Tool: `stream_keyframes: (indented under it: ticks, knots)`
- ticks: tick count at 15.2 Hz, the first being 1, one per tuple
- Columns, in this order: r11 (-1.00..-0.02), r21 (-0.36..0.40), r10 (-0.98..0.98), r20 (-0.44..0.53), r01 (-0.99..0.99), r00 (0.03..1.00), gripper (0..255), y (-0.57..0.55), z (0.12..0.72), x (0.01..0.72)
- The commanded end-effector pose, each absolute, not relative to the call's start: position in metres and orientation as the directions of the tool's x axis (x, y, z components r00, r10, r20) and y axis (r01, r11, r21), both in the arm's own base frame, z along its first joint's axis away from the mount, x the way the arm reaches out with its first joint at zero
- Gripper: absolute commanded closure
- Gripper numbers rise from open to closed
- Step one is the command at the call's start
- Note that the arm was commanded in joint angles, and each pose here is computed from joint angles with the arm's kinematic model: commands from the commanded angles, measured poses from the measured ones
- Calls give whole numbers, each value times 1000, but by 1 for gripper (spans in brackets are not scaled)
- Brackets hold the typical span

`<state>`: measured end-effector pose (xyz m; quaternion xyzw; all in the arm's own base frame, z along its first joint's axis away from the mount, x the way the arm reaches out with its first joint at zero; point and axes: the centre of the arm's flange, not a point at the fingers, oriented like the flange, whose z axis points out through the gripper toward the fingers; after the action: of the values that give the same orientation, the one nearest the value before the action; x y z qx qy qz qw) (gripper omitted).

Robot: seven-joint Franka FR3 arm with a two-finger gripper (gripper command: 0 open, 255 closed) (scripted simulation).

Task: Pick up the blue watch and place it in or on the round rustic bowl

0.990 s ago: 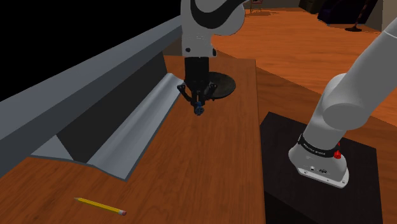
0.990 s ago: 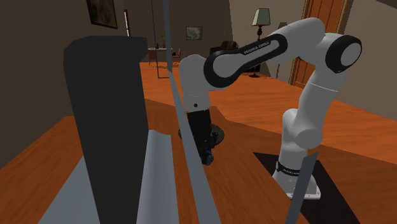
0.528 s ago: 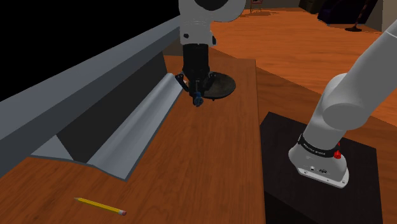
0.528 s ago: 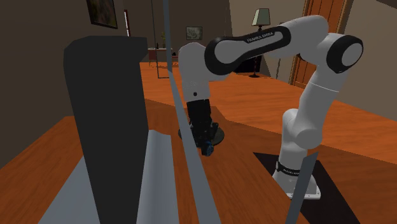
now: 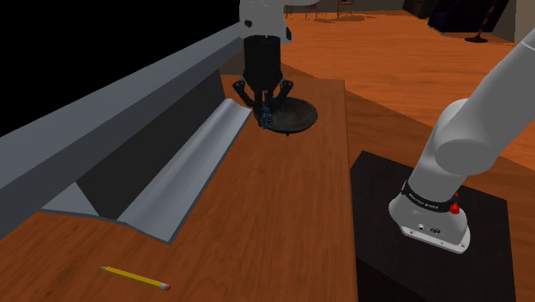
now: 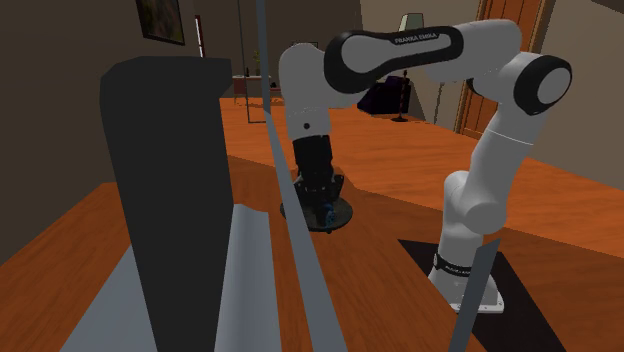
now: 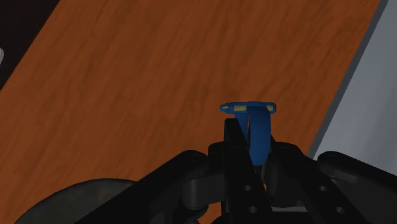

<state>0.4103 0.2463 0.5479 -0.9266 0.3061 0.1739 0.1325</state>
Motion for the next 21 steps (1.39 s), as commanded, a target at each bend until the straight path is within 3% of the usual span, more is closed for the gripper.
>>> stream_keyframes:
  ticks: [1, 16, 21]
  knots:
    - [-778, -139, -521, -404, -613, 752, 255, 245, 559, 410]
    - [-778, -139, -521, -404, -613, 752, 255, 95, 566, 457]
    - [-778, -139, -521, -404, -613, 752, 255, 95, 540, 457]
